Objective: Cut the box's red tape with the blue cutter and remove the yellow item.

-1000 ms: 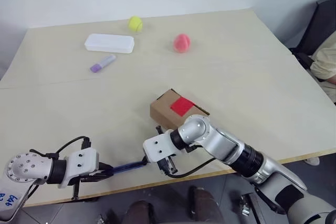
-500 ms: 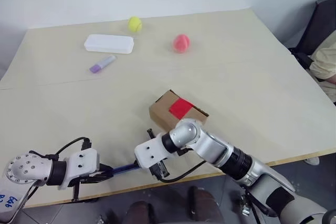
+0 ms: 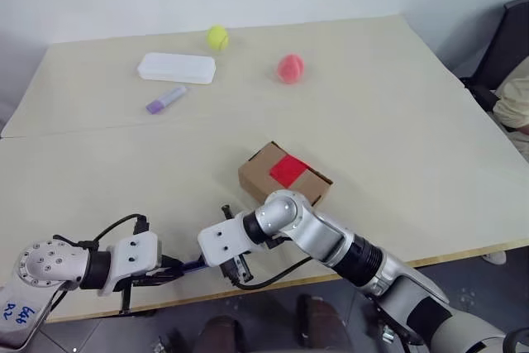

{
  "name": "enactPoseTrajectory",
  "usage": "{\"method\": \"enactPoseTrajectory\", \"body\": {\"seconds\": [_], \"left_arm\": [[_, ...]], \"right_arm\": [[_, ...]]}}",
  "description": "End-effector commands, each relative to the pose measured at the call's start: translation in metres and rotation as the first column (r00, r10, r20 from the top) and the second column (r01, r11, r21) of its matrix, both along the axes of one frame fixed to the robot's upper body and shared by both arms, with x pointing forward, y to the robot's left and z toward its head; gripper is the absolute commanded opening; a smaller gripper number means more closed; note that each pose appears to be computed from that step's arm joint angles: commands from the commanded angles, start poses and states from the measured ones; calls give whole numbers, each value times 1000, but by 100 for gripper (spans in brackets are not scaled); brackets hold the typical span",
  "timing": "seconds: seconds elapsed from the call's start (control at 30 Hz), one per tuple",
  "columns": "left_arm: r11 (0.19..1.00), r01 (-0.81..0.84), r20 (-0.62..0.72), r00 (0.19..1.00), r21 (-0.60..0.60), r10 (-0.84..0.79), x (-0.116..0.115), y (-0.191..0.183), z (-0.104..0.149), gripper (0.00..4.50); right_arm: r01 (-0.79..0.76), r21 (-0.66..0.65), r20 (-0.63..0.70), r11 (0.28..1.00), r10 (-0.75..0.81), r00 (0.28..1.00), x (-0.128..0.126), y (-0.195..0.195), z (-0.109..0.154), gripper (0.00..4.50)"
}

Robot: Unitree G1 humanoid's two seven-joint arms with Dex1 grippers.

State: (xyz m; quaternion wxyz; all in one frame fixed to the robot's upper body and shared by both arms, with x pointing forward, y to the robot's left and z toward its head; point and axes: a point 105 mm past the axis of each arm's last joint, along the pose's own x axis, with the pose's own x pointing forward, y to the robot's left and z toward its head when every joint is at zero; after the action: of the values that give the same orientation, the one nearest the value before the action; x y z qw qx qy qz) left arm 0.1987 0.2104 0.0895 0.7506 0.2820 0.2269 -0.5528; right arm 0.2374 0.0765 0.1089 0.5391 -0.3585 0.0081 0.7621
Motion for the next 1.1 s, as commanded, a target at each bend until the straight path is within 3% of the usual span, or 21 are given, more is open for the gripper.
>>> {"method": "enactPoseTrajectory", "body": {"seconds": [0.03, 0.07, 0.17, 0.3, 0.53, 0.57, 0.73, 1.1], "left_arm": [[999, -32, 20, 999, -24, 32, 4, -2, -7, 39], [999, -43, 38, 998, -33, 45, 6, -1, -5, 39], [996, -79, 116, 990, -47, 84, 13, 6, 0, 39], [973, -150, 293, 936, -176, 197, 34, 15, 27, 39], [923, -82, 543, 787, -375, 291, 61, 10, 77, 39], [916, -64, 570, 766, -395, 299, 64, 8, 83, 39], [894, 23, 644, 701, -448, 305, 75, -9, 94, 39], [887, 123, 679, 692, -446, 245, 90, -38, 90, 39]], "right_arm": [[50, 141, -63, 989, -41, 997, 1, -2, 48, 4], [63, 162, -85, 985, -49, 995, 1, -4, 56, 4], [95, 162, -186, 982, -64, 980, -1, -29, 84, 59], [216, 217, -243, 952, -161, 956, 18, -63, 128, 193], [392, 203, -277, 897, -331, 902, 58, -97, 160, 431], [421, 212, -283, 882, -357, 890, 64, -98, 164, 448], [551, 165, -391, 818, -459, 798, 87, -98, 180, 448], [505, 47, -517, 862, -412, 750, 77, -85, 187, 448]]}}
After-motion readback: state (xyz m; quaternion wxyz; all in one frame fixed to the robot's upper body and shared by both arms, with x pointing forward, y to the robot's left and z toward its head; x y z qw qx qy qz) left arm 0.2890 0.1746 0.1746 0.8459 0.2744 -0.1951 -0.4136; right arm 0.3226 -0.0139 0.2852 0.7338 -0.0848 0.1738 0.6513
